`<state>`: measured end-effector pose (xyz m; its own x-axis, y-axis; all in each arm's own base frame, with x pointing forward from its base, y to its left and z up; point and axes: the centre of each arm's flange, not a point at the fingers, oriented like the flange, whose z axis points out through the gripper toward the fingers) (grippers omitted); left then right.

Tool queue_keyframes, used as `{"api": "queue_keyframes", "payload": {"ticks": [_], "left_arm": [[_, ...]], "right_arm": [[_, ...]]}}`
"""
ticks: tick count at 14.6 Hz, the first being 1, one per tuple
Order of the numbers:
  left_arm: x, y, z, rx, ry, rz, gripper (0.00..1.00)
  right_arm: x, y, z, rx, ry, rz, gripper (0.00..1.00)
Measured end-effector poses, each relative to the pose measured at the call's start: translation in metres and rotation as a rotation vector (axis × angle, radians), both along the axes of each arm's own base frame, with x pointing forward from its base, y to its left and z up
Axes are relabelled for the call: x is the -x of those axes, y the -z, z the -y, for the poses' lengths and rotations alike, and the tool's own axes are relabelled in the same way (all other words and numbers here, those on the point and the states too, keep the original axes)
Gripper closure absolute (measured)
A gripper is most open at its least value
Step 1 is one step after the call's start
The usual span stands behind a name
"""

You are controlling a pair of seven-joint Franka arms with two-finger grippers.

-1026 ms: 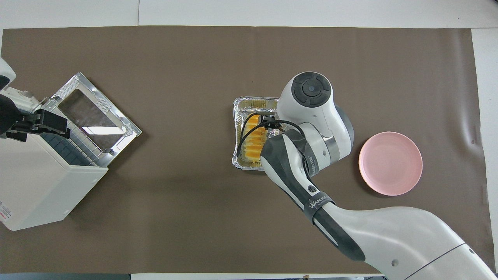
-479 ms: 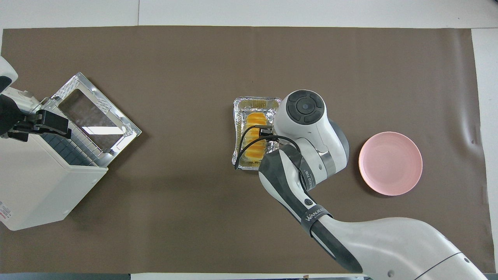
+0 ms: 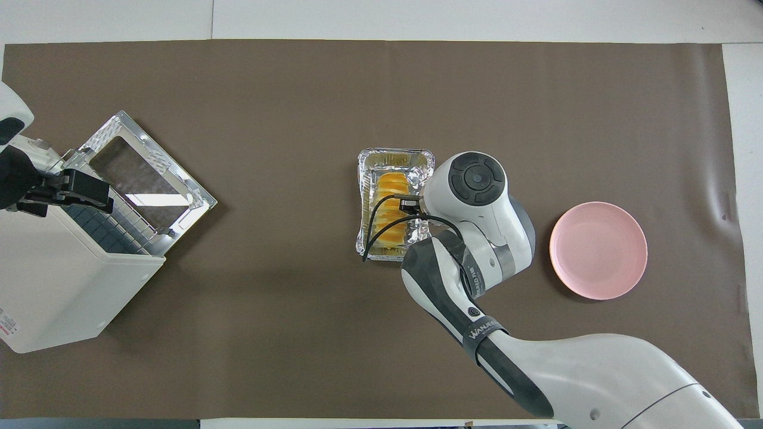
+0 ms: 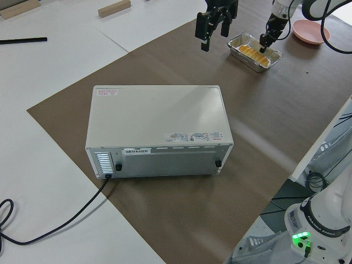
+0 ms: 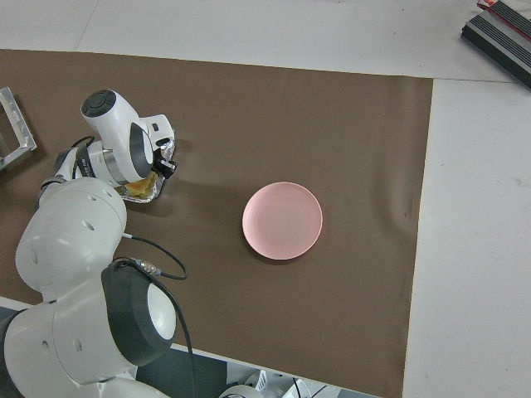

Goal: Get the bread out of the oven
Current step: 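Drag the foil tray with the right gripper beside the pink plate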

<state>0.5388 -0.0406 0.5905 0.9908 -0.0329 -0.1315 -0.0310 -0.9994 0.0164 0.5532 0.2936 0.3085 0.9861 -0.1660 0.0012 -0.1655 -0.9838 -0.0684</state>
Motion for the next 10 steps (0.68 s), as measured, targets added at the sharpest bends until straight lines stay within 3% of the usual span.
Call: {"api": "queue_keyframes", "payload": {"ticks": [1,5,10], "left_arm": [[0.0,0.0,0.0,0.0,0.0,0.0,0.0],[0.0,0.0,0.0,0.0,0.0,0.001,0.0],[0.0,0.0,-0.003,0.0,-0.006,0.001,0.0]], "right_arm": [[0.0,-0.002,0.0,-0.002,0.0,0.003,0.98],[-0.014,-0.023,0.014,-0.007,0.01,0.019,0.98],[-0.074,-0.074,0.14,0.0,-0.14,0.073,0.98]]}}
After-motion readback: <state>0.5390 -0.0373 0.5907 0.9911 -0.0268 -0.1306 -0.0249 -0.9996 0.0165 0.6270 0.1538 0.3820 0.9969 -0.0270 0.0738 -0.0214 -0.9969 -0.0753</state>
